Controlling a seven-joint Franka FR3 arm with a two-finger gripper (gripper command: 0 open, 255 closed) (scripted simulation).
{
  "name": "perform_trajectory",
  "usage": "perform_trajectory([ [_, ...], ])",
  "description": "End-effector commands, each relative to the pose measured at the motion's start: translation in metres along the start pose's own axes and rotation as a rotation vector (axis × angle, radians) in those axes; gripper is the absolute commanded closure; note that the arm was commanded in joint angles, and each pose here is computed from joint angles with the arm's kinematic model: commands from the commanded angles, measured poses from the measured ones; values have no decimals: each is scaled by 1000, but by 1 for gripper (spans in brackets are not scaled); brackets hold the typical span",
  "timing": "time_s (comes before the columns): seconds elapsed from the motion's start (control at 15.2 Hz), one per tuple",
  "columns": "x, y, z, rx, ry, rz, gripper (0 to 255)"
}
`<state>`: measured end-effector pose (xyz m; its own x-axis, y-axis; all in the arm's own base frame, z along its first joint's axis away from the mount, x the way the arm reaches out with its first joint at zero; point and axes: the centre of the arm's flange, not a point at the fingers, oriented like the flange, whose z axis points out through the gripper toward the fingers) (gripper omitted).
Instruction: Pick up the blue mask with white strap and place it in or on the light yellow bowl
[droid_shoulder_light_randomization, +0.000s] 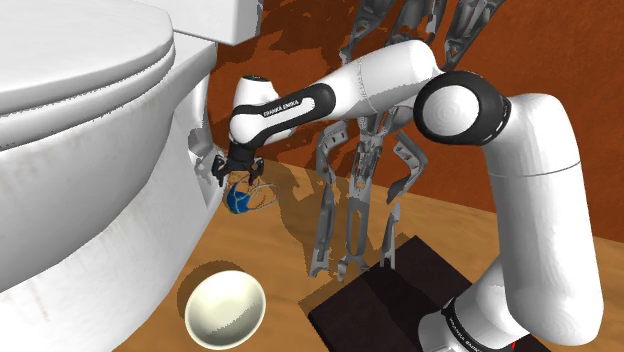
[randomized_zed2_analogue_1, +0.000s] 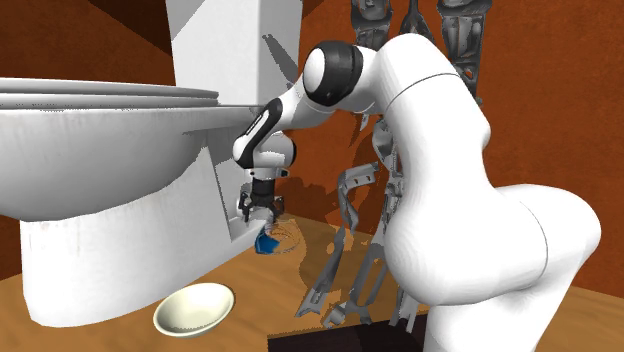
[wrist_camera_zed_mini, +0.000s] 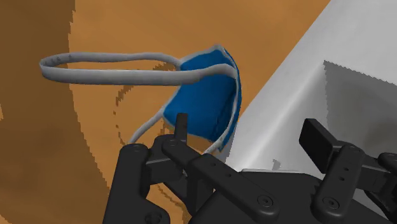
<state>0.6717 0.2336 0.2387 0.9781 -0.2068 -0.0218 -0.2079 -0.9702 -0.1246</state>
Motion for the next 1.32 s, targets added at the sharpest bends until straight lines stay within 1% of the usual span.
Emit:
perform_trajectory([
  [0.0,2,1,15,-2,-6,2,0],
  [0.26,2,1,39,-2,-6,2,0],
  [0.79,2,1,39,-2,-6,2,0],
  [0.86,2,1,39,-2,-6,2,255],
  [1.25,2,1,39,-2,-6,2,255],
])
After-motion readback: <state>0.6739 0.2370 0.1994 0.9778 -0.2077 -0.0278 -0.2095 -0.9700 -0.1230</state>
